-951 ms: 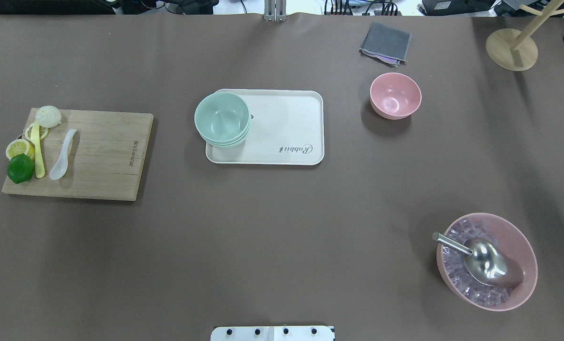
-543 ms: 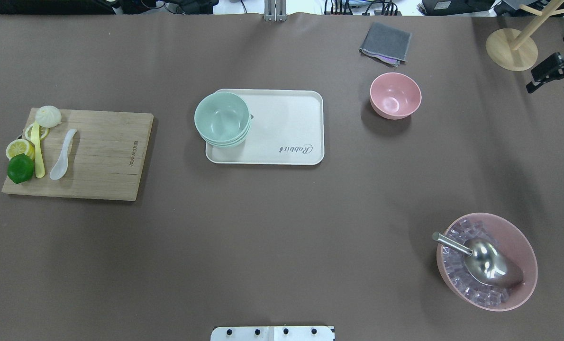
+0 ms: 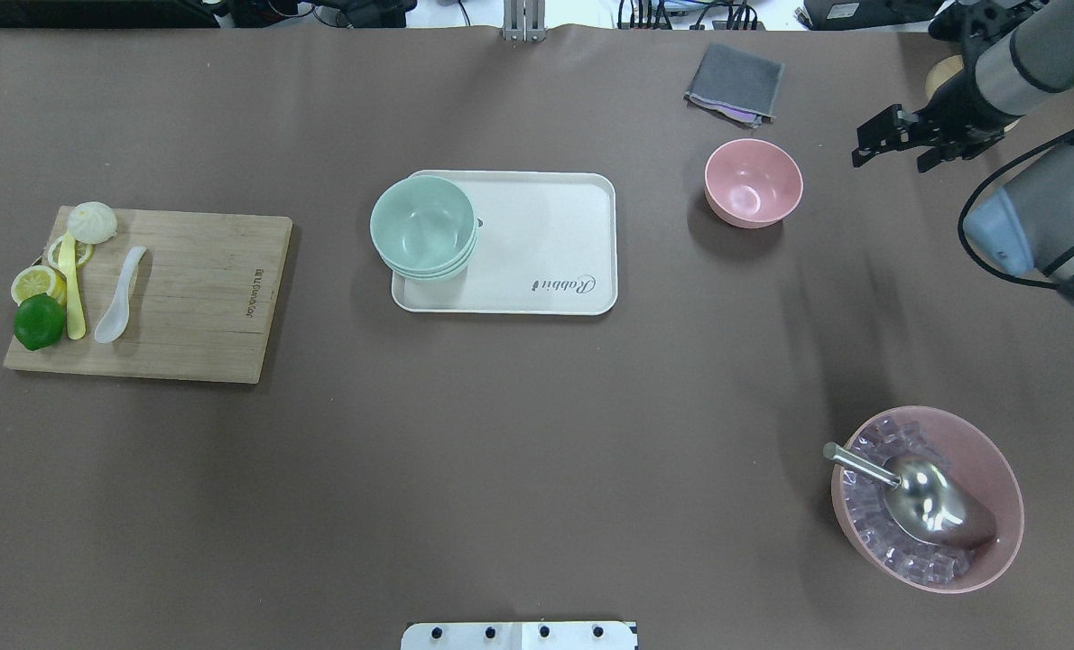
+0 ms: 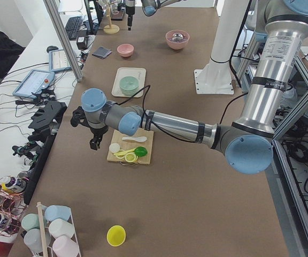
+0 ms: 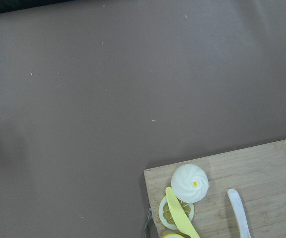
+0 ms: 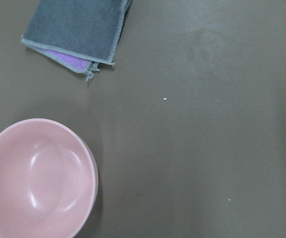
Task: Stack pink bowl on green and place spoon
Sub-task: 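Reach the right gripper to the rim of the small pink bowl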
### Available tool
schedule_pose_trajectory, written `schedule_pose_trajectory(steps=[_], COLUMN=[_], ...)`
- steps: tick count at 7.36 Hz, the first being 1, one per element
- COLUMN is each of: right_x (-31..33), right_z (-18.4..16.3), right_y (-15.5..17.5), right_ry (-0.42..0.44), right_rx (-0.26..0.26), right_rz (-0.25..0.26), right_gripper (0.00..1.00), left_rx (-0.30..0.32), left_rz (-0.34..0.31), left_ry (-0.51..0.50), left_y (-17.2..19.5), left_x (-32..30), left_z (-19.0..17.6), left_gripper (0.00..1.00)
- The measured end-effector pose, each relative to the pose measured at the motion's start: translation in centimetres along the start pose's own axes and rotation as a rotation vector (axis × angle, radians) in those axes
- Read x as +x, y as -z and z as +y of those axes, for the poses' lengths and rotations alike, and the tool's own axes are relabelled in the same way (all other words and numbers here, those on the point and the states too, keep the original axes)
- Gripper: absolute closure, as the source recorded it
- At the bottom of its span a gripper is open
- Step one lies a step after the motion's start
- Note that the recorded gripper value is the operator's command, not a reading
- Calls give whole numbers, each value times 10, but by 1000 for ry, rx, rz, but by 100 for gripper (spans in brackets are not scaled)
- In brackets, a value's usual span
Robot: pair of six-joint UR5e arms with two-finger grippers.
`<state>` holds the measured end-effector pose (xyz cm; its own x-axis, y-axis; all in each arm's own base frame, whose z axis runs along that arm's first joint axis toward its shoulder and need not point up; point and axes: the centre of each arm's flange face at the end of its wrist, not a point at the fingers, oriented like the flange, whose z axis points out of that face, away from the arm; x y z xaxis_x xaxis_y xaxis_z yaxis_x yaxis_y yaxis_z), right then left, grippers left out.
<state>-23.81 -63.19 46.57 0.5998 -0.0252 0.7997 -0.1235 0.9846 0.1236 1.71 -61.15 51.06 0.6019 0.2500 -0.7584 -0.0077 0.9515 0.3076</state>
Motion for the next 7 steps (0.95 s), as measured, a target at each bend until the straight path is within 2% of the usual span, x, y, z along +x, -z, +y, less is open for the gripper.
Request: schedule_pose_trajectory(steps=[2,3,4,5,7], right_x=[-12,-23,-40,-54,-59], right_z=[2,4,5,9,16], right_y=[-48,-59,-66,-73,-81], right_ry=[45,33,14,-1,-11], right_rx=[88,102,103,99,92], right_rz=[-23,-35,-49,-58,-55], right_gripper=[0,0,11,41,42], left_rx=[0,-8,-14,-16,-17], left_rz=[-1,1,3,3,5], left_ry=[-18,-21,-24,-26,-26], left_y=[-10,-16,-20,-22,-22], left_x=[6,8,9,10,11], left_z=[-10,-10,-10,-10,-10], left_gripper=[1,1,2,2,2])
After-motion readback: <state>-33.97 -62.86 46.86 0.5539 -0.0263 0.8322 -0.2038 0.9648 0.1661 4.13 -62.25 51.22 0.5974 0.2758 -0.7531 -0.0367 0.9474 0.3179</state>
